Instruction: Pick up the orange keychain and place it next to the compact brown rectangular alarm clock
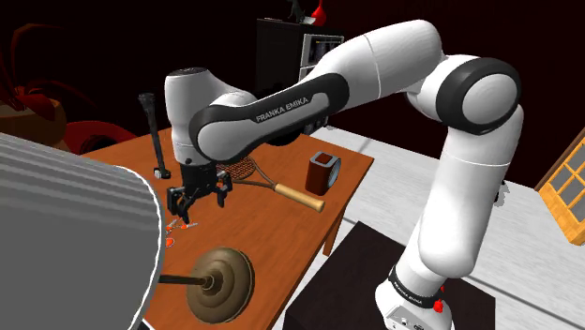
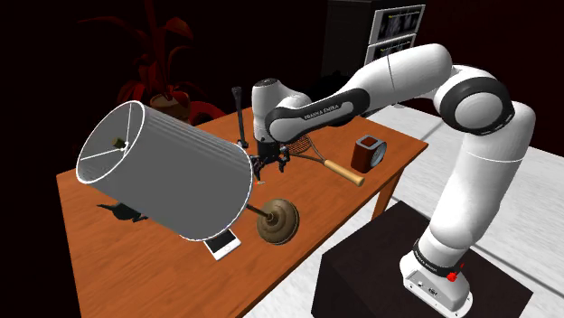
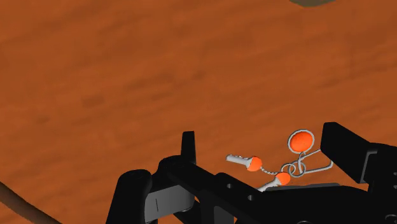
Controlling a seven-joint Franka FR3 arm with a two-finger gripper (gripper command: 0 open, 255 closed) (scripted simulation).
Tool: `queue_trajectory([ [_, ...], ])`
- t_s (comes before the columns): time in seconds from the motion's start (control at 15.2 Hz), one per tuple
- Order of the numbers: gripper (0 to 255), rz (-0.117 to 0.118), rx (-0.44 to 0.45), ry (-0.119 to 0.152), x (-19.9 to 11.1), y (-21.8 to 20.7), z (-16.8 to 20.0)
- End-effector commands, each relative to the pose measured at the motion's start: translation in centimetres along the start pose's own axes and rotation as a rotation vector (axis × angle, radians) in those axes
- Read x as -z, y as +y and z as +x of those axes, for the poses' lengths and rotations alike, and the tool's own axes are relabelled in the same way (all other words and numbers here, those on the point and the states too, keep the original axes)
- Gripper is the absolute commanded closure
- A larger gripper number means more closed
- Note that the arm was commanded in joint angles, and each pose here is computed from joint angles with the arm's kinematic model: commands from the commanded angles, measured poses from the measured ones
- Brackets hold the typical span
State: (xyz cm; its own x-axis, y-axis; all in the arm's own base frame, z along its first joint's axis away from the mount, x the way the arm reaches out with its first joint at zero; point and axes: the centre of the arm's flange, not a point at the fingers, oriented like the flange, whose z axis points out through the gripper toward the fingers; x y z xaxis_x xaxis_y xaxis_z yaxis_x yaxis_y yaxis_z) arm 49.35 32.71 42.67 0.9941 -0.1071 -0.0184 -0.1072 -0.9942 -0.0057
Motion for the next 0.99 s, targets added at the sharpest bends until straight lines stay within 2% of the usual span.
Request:
queue_trajectory([
  [0.0, 0, -0.003, -0.004, 0.002, -1.5, -2.0, 1.1],
  [0.4, 0, -0.009, -0.011, 0.009, -5.2, -8.1, 4.6],
  [0.92, 0, -0.01, -0.011, 0.009, -9.4, -8.4, 4.8],
])
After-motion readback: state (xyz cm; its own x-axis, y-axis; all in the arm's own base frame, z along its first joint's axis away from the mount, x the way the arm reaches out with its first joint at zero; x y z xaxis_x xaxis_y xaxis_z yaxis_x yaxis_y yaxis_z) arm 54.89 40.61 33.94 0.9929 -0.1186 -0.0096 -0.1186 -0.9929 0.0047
